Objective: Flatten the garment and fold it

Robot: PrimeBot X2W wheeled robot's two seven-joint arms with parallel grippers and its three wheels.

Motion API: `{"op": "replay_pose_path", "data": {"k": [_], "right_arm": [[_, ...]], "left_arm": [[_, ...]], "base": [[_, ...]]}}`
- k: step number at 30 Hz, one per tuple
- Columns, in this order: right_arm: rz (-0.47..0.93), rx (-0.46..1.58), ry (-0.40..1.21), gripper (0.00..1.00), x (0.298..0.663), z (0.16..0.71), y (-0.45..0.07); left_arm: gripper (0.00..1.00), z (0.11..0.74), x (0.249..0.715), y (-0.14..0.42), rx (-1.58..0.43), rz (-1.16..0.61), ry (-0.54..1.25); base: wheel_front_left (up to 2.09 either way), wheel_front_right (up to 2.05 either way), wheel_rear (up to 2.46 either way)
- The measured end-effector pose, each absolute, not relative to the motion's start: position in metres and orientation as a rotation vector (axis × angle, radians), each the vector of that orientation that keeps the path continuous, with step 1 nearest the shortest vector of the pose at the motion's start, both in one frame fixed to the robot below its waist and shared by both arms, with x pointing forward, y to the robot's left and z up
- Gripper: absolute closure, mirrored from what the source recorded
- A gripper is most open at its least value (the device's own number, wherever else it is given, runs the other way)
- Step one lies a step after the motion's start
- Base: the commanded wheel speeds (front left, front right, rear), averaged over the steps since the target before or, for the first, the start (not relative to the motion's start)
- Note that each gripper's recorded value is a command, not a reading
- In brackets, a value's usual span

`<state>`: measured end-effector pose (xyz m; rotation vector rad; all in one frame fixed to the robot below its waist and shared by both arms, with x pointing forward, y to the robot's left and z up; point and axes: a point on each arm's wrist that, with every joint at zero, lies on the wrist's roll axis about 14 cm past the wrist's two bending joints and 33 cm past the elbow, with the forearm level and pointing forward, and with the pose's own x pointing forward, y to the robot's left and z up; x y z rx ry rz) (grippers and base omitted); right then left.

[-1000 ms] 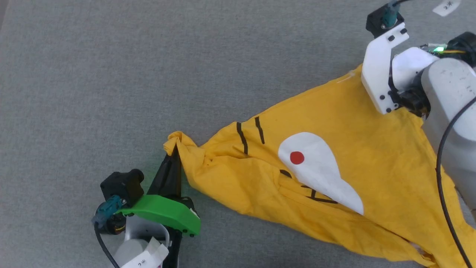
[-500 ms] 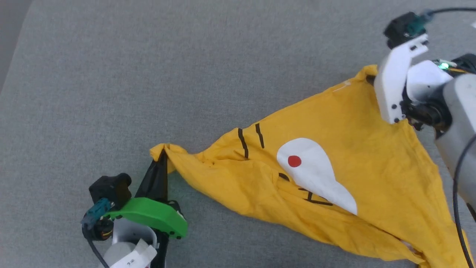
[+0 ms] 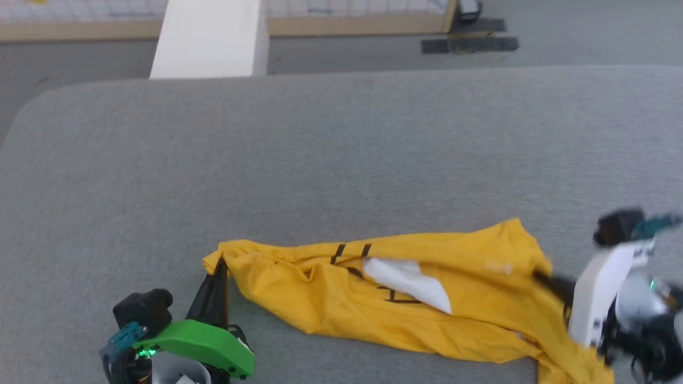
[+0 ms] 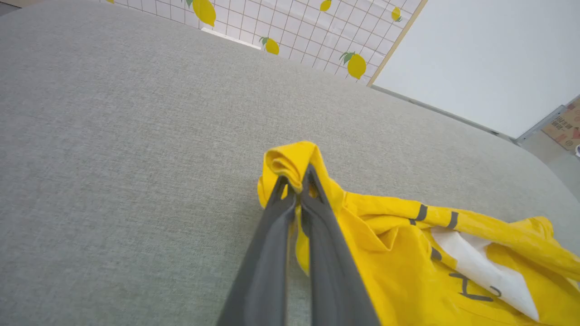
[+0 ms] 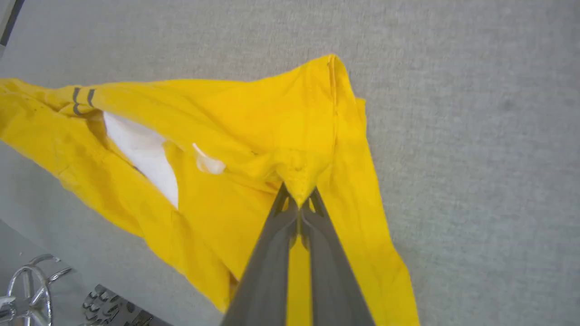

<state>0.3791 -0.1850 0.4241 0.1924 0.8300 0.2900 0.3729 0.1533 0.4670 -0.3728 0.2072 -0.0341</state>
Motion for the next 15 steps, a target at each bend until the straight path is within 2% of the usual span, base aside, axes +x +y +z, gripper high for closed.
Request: {"op": "replay_pose_path", "data": {"k": [3,7,10,15], "right_arm": [[0.273,0.256,0.859,1.0,0.348,0.423,-0.187],[0.265,0.291,0.795,1.0,0.347,0.452,-0.192],[0.278,0.231,0.731,1.0,0.363,0.485,-0.198],[0.288,0.106,0.597,1.0,0.415,0.556,-0.208]], "left_arm": [[1.0,0.475,0.375,0.142,-0.446,-0.074,0.176],[1.0,0.491,0.383,0.129,-0.558,-0.137,0.136],[1.0,0.515,0.405,0.127,-0.552,-0.209,0.092],[1.0,0.578,0.463,0.127,-0.437,-0.313,0.008]], "base": [[0.0,0.0,0.0],[0.0,0.0,0.0],[0.0,0.0,0.0],[0.0,0.0,0.0]]}}
